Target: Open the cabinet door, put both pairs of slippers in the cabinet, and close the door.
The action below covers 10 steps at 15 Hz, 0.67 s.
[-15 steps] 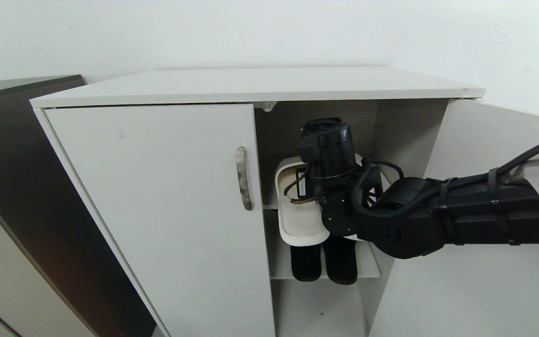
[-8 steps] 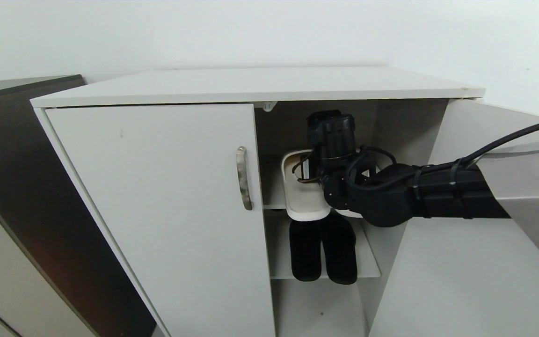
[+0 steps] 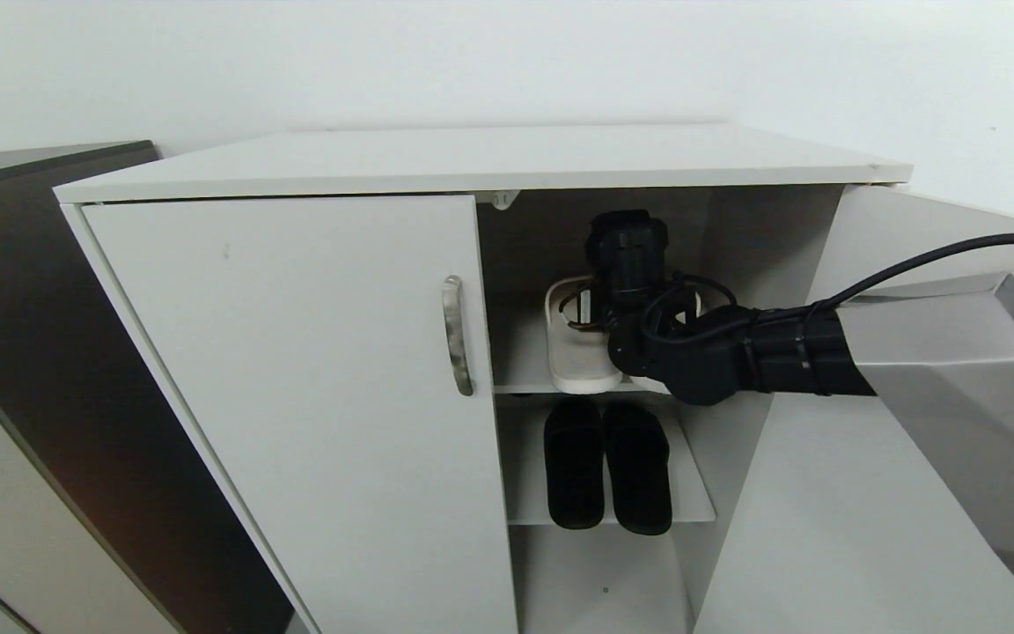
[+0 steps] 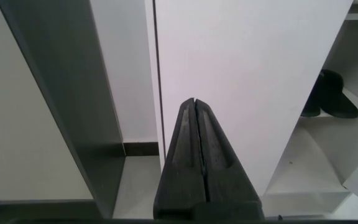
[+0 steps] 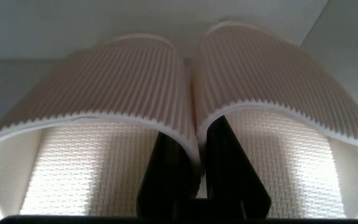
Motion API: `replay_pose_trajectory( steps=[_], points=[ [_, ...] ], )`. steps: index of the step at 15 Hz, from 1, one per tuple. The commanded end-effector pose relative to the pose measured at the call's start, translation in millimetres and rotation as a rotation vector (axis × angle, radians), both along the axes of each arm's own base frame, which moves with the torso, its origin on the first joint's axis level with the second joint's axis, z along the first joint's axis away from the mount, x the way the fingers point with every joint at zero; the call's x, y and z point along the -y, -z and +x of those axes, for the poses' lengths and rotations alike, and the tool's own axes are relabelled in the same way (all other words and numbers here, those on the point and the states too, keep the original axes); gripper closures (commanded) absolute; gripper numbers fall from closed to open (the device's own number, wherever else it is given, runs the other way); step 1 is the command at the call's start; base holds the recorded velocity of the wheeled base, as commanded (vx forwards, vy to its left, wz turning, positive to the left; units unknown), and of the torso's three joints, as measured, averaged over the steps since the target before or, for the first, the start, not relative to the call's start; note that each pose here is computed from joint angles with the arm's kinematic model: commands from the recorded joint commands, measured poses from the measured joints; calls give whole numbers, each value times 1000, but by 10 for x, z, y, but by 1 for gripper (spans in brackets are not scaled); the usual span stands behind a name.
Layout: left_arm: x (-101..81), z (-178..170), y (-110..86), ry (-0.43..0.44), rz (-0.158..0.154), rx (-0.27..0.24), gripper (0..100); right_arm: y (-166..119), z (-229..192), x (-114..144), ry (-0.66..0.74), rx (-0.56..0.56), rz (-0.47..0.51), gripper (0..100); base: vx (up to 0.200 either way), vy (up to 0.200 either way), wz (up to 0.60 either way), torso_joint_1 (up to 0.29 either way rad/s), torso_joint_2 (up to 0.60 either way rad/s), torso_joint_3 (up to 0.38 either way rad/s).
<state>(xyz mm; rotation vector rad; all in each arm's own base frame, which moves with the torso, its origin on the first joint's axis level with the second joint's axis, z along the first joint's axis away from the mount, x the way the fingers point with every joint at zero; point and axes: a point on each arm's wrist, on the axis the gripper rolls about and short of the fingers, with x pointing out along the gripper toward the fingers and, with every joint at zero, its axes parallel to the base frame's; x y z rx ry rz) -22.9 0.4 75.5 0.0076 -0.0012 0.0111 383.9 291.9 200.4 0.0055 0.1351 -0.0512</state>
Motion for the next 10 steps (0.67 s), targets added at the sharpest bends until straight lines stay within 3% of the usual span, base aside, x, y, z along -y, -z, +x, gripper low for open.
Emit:
replay_pose_trajectory(
  steps=[1,10],
  points=[
    [0,1,0,0,0,-1,100,60,29,-14,2,-7,-6,100,0,0,0,0,0,0],
    [0,1,0,-1,0,-1,100,102,48,-21,-4,-15,-10,100,0,0,0,0,0,0]
  ],
)
